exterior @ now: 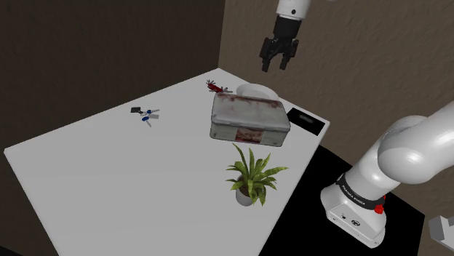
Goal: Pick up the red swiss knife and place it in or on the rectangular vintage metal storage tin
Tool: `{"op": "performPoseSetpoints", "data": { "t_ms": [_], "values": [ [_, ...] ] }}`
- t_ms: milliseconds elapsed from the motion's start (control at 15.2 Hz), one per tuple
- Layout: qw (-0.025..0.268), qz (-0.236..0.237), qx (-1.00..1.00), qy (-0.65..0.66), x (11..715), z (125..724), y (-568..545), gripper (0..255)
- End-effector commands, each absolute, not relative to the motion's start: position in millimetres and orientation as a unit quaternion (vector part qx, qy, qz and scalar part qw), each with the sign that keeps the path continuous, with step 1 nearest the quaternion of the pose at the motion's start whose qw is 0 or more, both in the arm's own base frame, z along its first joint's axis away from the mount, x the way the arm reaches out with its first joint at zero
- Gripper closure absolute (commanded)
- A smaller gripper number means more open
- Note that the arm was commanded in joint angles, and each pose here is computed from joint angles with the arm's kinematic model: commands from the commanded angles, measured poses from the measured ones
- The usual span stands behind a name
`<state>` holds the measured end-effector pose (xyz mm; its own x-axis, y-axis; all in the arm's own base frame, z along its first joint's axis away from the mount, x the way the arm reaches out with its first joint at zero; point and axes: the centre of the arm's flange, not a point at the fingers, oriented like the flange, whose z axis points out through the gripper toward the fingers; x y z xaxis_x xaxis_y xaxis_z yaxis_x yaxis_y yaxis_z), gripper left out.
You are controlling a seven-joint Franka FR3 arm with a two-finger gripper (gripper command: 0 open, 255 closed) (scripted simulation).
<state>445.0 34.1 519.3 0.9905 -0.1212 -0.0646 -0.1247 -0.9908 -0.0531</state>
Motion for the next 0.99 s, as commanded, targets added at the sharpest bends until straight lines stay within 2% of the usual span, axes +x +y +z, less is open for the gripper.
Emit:
{"op": "performPoseSetpoints", "data": {
  "t_ms": [0, 924],
  "values": [
    [0.026, 0.027, -0.997, 0.060, 466.5, 505.8, 37.4, 0],
    [0.009, 0.010, -0.999, 0.048, 619.4, 414.0, 69.8, 0]
  ]
}}
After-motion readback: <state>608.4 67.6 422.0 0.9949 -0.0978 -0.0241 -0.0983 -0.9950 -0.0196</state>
